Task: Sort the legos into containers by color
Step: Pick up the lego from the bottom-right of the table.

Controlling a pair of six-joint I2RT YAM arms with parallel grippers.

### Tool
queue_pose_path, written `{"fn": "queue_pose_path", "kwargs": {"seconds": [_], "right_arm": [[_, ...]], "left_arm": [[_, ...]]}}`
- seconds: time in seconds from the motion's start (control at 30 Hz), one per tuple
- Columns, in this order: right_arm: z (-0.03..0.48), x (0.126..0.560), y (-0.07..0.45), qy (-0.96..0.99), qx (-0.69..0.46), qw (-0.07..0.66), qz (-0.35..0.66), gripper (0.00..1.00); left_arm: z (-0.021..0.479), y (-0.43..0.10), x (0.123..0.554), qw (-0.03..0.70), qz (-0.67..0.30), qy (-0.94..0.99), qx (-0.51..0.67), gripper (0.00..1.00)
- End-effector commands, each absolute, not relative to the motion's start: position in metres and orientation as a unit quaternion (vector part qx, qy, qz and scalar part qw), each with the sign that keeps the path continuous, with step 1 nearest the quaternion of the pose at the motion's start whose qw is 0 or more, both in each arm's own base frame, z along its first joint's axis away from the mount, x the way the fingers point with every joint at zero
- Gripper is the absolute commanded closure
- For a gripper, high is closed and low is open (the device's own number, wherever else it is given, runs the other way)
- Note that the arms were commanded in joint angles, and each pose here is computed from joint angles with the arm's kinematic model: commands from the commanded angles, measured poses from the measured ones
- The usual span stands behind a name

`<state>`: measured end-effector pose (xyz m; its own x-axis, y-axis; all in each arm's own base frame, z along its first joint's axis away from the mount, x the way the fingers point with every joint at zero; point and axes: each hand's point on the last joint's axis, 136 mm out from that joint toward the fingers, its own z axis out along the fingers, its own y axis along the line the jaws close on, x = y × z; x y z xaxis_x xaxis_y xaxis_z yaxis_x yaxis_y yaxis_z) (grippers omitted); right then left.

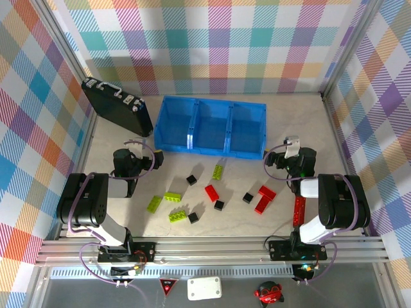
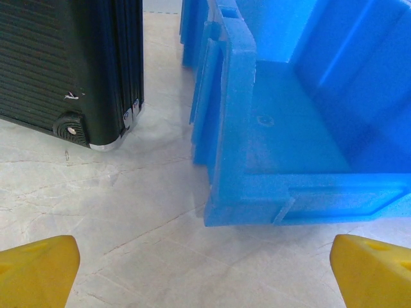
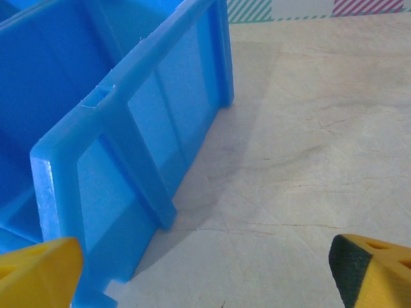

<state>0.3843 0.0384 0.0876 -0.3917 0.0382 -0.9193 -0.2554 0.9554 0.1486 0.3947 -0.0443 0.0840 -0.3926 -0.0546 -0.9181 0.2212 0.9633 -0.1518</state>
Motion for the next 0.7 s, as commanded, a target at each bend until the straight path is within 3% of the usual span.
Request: {"fn": "queue_pose_path", "kwargs": {"seconds": [0.0,0.4,0.67], "right_arm": [[0.107,0.389,0.042,0.815,-0.076,0.558,0.134,0.01],[0.115,0.384,0.04,0.84,-0.064,0.521,0.134,0.01],[0.123,0.369,0.042,0.874,-0.03,0.459,0.155,0.03]], "left_arm": [[0.09,-0.041,0.392,0.561,-0.118,0.818,0.051,0.0],[0.123,-0.029,0.39,0.553,-0.095,0.828,0.014,0.0],[0.141,-0.021,0.377,0.504,-0.088,0.857,-0.063,0.0]]}}
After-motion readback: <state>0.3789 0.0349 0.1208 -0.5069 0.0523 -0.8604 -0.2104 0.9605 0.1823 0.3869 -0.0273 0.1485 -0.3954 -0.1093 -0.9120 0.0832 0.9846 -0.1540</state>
